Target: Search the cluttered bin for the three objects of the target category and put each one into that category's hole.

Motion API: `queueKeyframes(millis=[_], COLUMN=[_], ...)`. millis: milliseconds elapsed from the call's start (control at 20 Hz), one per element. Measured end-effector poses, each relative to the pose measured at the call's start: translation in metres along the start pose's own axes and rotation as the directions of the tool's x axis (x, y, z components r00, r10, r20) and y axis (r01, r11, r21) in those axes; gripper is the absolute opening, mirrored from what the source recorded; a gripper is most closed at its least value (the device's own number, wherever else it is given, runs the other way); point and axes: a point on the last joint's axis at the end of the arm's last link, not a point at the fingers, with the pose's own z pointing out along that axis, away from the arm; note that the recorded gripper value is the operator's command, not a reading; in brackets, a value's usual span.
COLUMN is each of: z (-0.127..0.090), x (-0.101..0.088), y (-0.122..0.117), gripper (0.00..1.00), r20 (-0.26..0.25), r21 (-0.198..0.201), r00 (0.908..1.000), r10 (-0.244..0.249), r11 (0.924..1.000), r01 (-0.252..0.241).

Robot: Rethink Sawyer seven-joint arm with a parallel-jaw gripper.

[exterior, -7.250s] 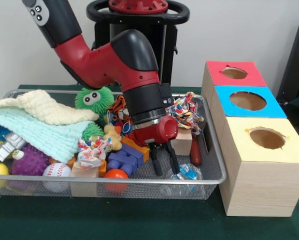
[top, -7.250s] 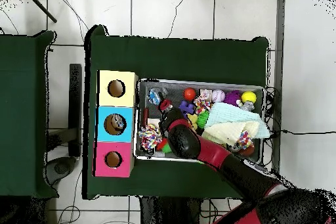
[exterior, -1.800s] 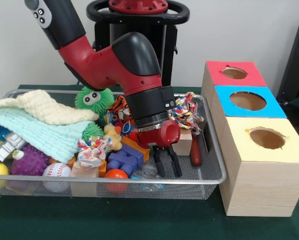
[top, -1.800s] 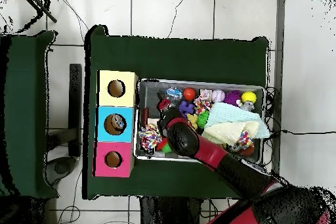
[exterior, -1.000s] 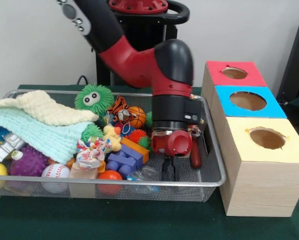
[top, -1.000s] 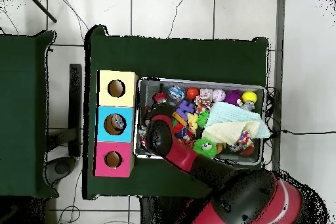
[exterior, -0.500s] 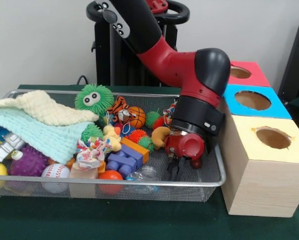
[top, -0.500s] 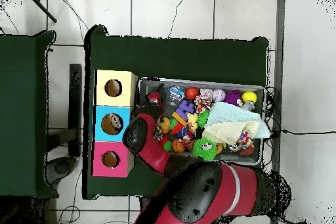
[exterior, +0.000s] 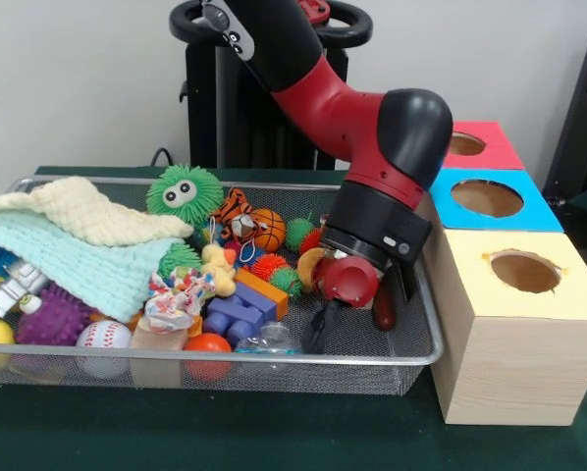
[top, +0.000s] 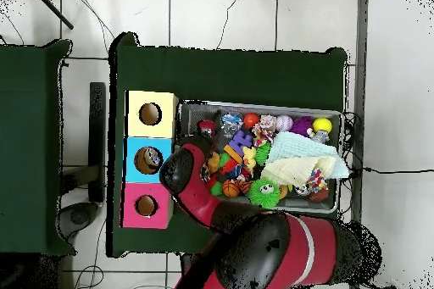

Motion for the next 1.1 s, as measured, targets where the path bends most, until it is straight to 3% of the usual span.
queueKeyframes(millis=[250, 500, 1100], z=[-0.012, -0.021, -0.026], x=[-0.009, -0.016, -0.029], y=[0.001, 0.004, 0.006], gripper=[1.0, 1.0, 1.0], r20=[0.002, 0.004, -0.013], r21=[0.008, 0.004, 0.022], r00=[0.9964, 0.9924, 0.9924], r10=[0.085, 0.123, 0.122], r11=[0.9963, 0.9924, 0.9923], r01=[-0.085, -0.123, -0.122])
